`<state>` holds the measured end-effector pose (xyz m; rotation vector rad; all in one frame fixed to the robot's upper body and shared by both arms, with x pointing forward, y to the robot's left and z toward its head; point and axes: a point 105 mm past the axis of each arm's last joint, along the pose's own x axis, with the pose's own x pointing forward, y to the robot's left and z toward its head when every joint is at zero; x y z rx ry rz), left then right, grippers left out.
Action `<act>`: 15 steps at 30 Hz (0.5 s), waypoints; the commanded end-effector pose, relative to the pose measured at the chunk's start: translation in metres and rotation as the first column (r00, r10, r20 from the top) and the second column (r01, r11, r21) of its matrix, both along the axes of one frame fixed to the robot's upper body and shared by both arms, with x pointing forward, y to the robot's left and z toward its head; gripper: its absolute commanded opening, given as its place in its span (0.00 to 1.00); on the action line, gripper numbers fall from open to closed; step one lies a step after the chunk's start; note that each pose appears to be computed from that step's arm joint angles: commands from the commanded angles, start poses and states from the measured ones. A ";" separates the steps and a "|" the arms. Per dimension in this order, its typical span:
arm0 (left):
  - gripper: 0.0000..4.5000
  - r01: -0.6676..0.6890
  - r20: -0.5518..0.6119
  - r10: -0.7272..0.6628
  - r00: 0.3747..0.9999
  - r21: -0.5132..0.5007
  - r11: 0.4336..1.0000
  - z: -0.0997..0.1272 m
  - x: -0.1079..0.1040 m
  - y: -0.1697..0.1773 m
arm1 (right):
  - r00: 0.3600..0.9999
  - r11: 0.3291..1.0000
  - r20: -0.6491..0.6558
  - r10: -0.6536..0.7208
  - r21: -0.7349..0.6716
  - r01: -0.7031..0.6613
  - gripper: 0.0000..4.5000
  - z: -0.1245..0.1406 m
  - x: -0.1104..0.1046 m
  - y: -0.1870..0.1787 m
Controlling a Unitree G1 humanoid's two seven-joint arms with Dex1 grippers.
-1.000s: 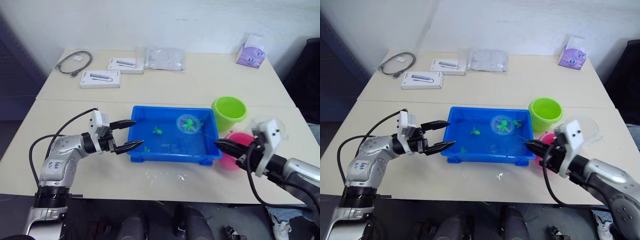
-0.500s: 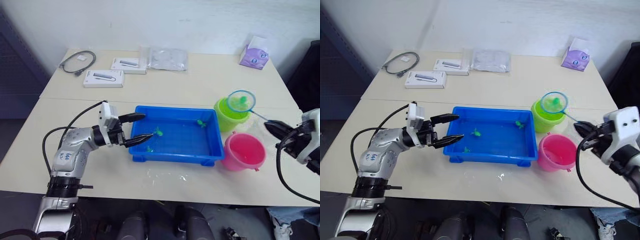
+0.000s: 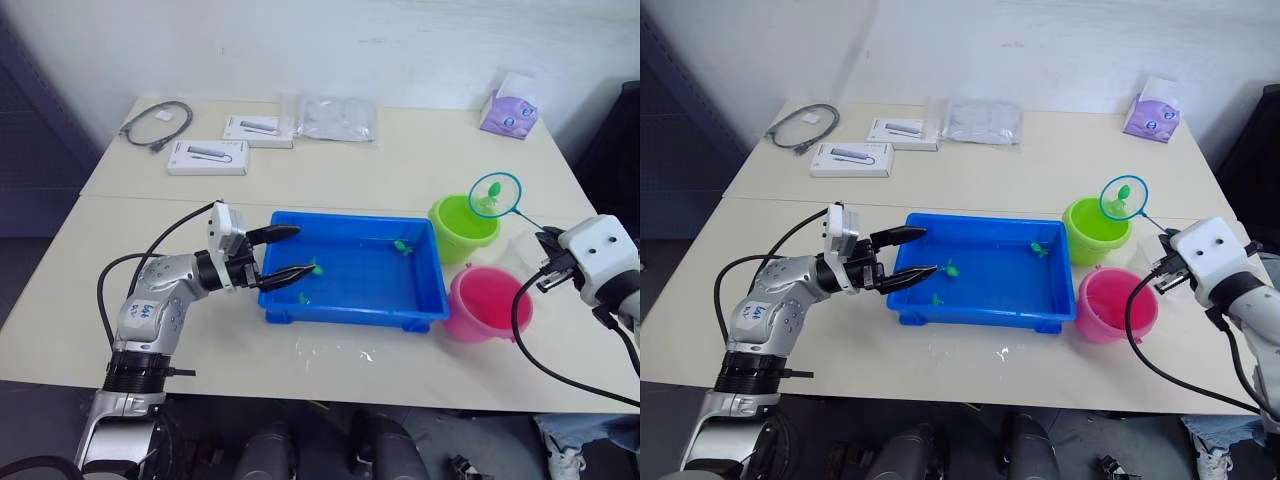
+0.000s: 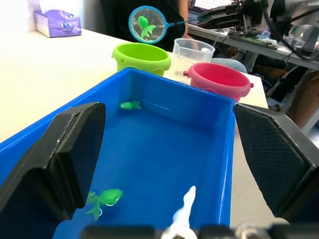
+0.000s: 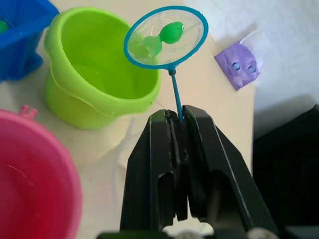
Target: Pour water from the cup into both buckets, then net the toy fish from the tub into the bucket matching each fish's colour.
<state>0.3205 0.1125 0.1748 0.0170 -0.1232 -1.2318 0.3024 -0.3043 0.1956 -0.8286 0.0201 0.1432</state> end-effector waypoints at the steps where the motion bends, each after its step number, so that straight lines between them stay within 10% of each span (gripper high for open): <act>1: 0.98 0.012 0.063 -0.011 0.998 -0.023 1.000 0.018 -0.003 -0.002 | 0.997 0.984 0.073 0.011 -0.176 0.002 0.00 0.012 0.002 -0.003; 15: 0.98 0.025 0.083 -0.025 0.996 -0.001 1.000 0.013 -0.005 -0.001 | 0.986 0.771 0.110 0.121 -0.637 -0.024 0.00 0.002 -0.002 -0.006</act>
